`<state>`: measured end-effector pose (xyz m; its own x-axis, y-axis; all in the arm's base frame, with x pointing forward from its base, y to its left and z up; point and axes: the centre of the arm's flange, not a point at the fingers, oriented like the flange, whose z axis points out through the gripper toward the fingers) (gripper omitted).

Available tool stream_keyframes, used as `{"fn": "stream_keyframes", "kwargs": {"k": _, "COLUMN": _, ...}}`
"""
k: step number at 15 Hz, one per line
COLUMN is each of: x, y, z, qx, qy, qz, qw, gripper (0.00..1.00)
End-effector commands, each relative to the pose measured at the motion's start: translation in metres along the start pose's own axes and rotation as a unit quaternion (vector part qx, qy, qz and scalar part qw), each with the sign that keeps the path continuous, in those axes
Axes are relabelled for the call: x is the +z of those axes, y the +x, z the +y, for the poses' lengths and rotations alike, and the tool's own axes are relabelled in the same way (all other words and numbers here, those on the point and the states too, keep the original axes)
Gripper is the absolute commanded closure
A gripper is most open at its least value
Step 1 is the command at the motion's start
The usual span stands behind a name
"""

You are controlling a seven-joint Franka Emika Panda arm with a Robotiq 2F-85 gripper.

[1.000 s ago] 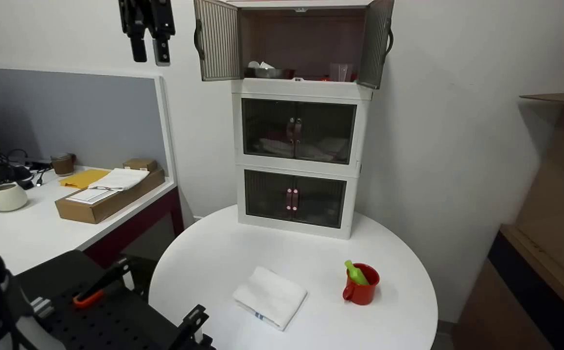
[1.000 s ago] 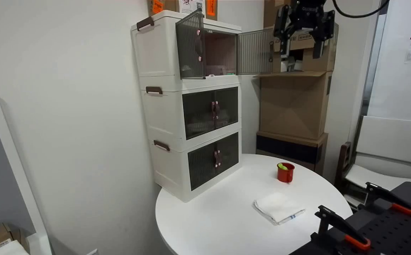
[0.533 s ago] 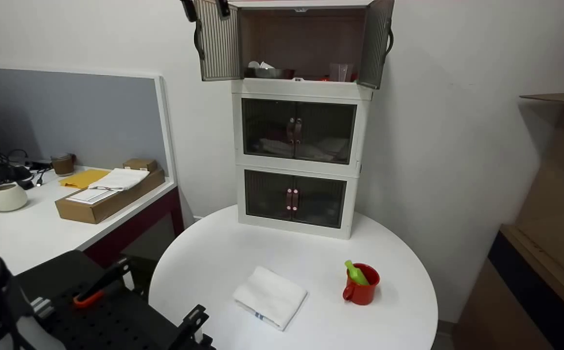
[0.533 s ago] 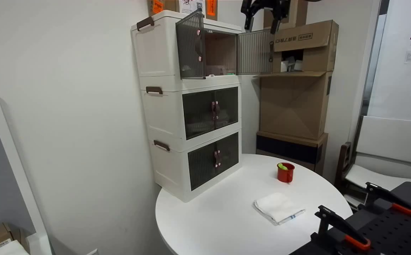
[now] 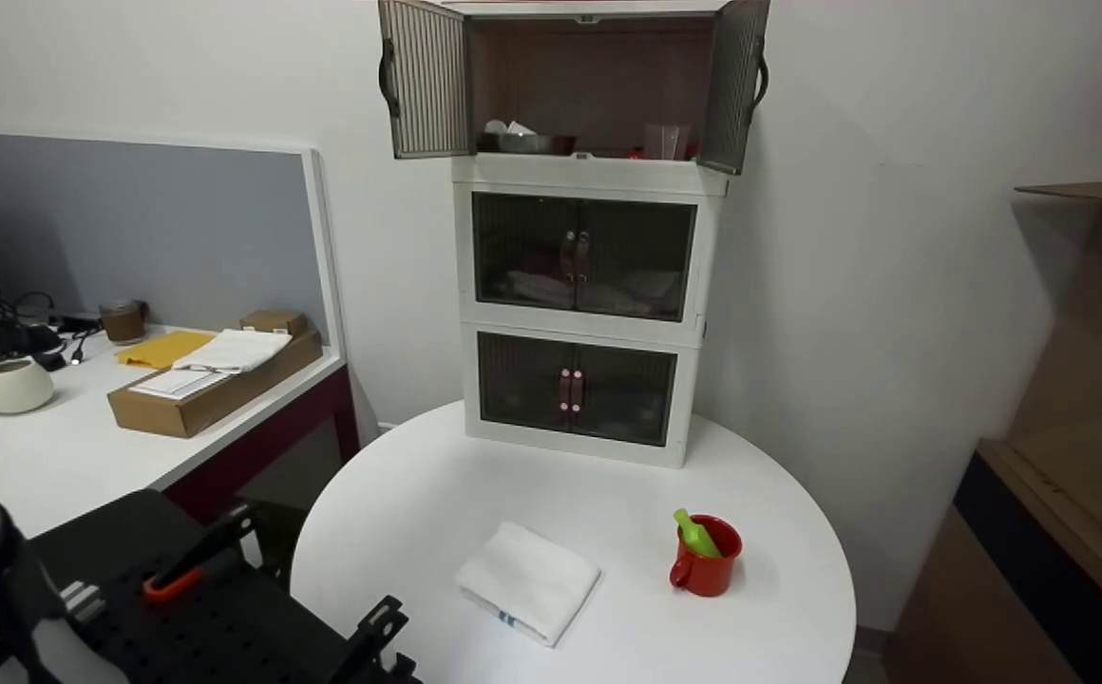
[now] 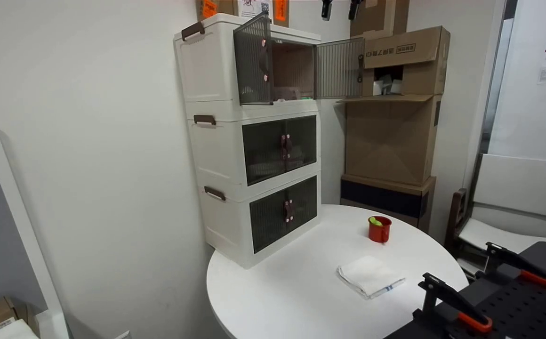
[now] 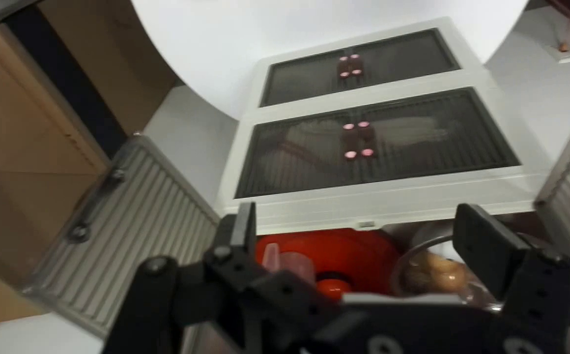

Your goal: Close the top right cabinet door

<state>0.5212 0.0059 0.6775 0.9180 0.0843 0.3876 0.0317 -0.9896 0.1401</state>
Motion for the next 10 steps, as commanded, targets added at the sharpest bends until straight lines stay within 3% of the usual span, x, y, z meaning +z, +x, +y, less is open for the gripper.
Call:
{"fn": "stream_keyframes", "kwargs": {"k": 1, "x": -0.018, "y": 0.054, "z": 0.082, "qx": -0.015, "qy": -0.075, "qz": -0.011, "qw": 0.997, "gripper": 0.0}}
{"fn": "stream_keyframes", "kwargs": {"k": 3, "x": -0.02, "y": 0.066, "z": 0.131, "qx": -0.016, "qy": -0.096, "qz": 0.001, "qw": 0.9952, "gripper": 0.0}}
{"fn": "stream_keyframes", "kwargs": {"k": 6, "x": -0.004, "y": 0.084, "z": 0.186, "qx": -0.023, "qy": -0.094, "qz": -0.003, "qw": 0.9953, "gripper": 0.0}}
{"fn": "stream_keyframes", "kwargs": {"k": 10, "x": 0.049, "y": 0.103, "z": 0.218, "qx": -0.088, "qy": -0.04, "qz": -0.022, "qw": 0.9951, "gripper": 0.0}}
